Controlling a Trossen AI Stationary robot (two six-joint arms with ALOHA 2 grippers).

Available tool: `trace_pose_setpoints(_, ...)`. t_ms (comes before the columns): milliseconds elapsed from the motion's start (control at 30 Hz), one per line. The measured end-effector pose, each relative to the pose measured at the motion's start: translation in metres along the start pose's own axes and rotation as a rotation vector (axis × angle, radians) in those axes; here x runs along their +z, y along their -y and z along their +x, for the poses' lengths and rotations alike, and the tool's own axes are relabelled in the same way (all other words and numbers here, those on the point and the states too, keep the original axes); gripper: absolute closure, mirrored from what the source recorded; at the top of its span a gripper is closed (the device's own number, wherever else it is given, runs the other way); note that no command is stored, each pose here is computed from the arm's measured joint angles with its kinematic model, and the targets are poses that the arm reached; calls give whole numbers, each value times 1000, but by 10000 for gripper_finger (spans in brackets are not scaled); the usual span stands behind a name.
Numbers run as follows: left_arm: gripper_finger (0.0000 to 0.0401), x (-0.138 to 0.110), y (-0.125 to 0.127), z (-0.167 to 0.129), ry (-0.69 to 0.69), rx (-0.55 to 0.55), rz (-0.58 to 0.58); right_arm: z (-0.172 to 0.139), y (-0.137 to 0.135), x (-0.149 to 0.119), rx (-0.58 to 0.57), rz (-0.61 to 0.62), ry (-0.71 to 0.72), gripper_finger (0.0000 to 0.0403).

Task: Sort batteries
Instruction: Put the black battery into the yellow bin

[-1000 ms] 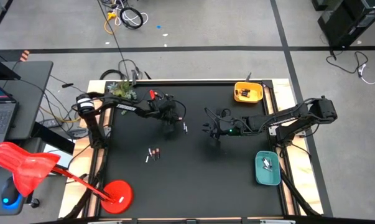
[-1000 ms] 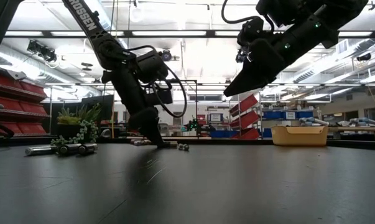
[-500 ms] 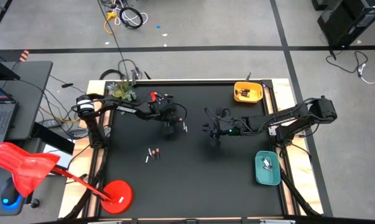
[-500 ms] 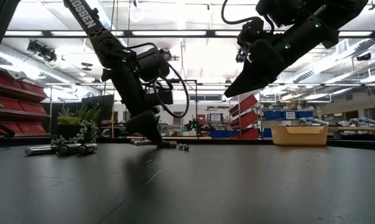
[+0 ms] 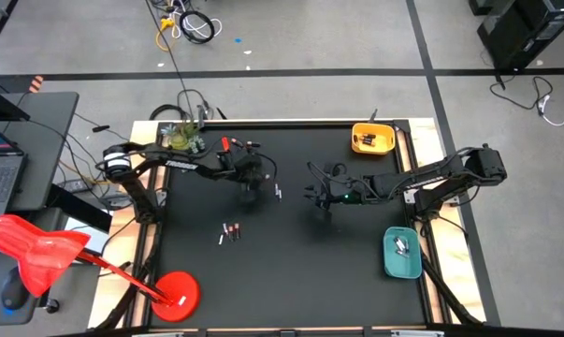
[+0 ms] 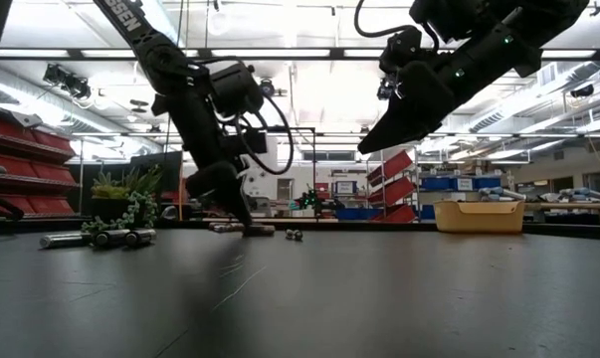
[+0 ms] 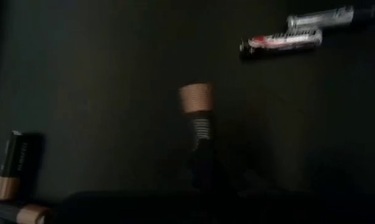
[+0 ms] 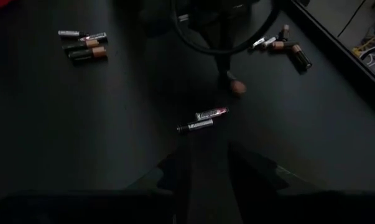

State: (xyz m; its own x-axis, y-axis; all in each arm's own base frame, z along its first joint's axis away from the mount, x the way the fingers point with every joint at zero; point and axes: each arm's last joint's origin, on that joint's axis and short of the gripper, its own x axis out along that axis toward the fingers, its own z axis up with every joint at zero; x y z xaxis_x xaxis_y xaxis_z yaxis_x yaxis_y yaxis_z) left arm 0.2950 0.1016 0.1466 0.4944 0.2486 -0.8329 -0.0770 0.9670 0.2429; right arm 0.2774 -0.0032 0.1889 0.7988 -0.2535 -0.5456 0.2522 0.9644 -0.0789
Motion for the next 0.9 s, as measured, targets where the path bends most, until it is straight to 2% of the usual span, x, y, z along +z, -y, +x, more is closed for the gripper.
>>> trace_pose_setpoints(233,400,5,1,-4,37,10,3,1,2,0,-7,5,2,290)
trace_pose_setpoints(333,394,7,-6,-4,40,133,-60,1,3,2,-7,12,14,290)
trace_pose_setpoints(400,378,9,-14,-4,80,187,-128,2,3,3,-4,17,31,290)
trace_pose_setpoints(500,338,7,-27,-4,108,179,-228,4,2,3,4,17,34,290)
trace_pose_setpoints(700,247,-10,-50,2,106,156,-291,3,-2,3,18,18,38,290)
trace_pose_setpoints(800,231,-25,-56,14,68,93,-335,3,-2,3,18,17,36,290)
trace_pose_setpoints(900,234,-35,-56,28,22,93,-355,3,-2,3,18,8,44,290)
